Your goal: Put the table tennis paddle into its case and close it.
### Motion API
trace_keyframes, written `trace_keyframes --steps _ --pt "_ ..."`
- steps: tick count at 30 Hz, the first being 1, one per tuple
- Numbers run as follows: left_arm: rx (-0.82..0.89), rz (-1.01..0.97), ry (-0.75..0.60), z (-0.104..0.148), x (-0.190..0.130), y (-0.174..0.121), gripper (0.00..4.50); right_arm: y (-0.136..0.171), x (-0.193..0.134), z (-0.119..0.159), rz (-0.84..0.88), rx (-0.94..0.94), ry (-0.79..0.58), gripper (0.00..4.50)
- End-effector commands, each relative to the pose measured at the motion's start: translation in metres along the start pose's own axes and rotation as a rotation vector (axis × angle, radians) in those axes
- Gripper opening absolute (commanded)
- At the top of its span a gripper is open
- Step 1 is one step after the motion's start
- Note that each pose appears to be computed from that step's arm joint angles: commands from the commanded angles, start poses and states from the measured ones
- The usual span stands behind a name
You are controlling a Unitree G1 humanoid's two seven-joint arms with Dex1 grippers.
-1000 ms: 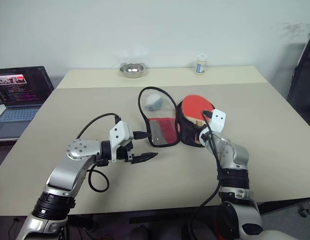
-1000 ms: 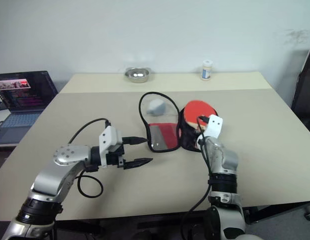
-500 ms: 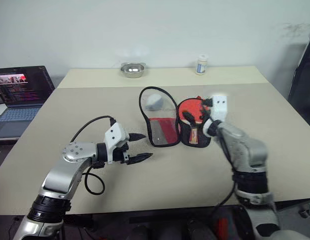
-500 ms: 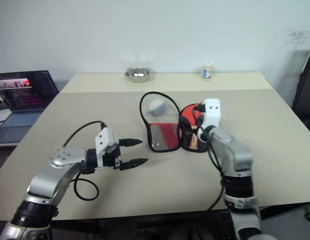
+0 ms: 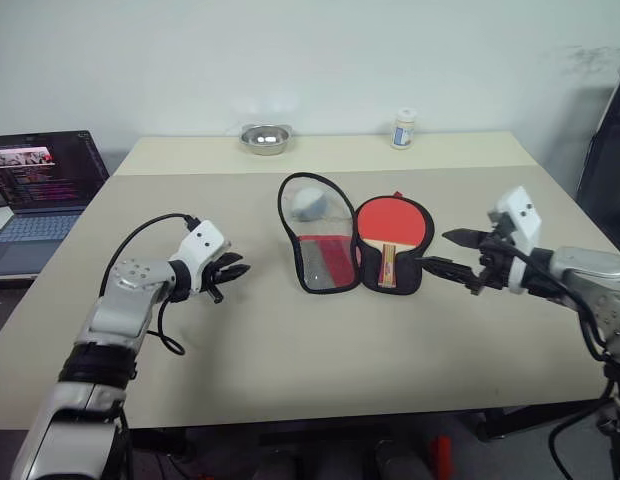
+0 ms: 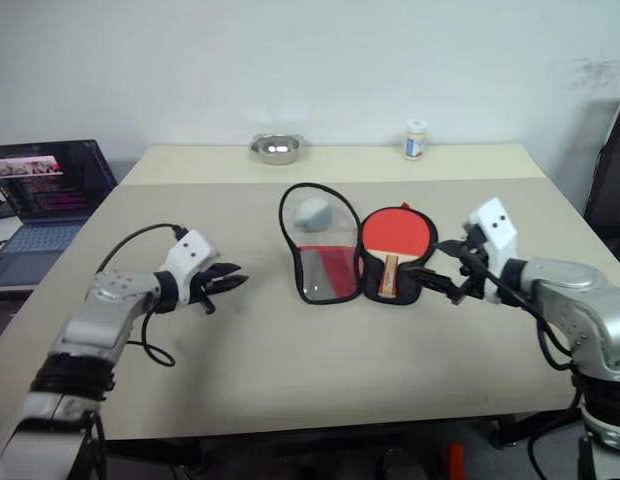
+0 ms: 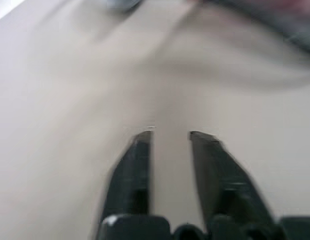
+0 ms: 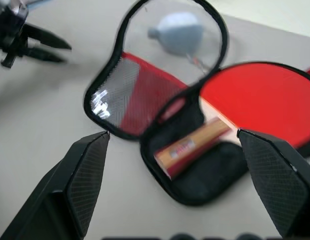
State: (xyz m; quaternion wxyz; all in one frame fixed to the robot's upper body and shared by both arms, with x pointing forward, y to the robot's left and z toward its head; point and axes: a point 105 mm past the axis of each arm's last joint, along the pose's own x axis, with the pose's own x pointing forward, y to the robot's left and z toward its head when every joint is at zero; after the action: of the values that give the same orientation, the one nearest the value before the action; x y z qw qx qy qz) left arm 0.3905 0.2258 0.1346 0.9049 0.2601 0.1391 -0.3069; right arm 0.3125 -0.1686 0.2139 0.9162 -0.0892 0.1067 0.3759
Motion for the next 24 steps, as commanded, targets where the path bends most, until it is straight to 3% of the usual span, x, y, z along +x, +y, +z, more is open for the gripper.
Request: trace_keyframes --steps 1,4,15,18,24 --pt "0.019 -0.018 -0.07 0.025 0.022 0.0 0.06 0.002 -0.006 0.015 0.001 -0.049 -0.058 4.5" --pt "0.009 -0.072 -0.123 0.044 0.041 -0.009 0.06 0.003 -0.007 0.014 0.001 -0.047 -0.06 4.5" --pt "0.019 -0.324 -0.476 0.19 0.087 -0.068 0.06 -0.008 -0.023 0.007 -0.065 -0.039 -0.025 4.5" --pt "0.026 -0.376 -0.497 0.201 0.095 -0.087 0.06 -0.01 -0.024 0.007 -0.082 -0.039 -0.023 4.5" --pt "0.03 -0.423 -0.469 0.188 0.107 -0.109 0.06 -0.016 -0.02 0.006 -0.114 -0.02 -0.026 4.5"
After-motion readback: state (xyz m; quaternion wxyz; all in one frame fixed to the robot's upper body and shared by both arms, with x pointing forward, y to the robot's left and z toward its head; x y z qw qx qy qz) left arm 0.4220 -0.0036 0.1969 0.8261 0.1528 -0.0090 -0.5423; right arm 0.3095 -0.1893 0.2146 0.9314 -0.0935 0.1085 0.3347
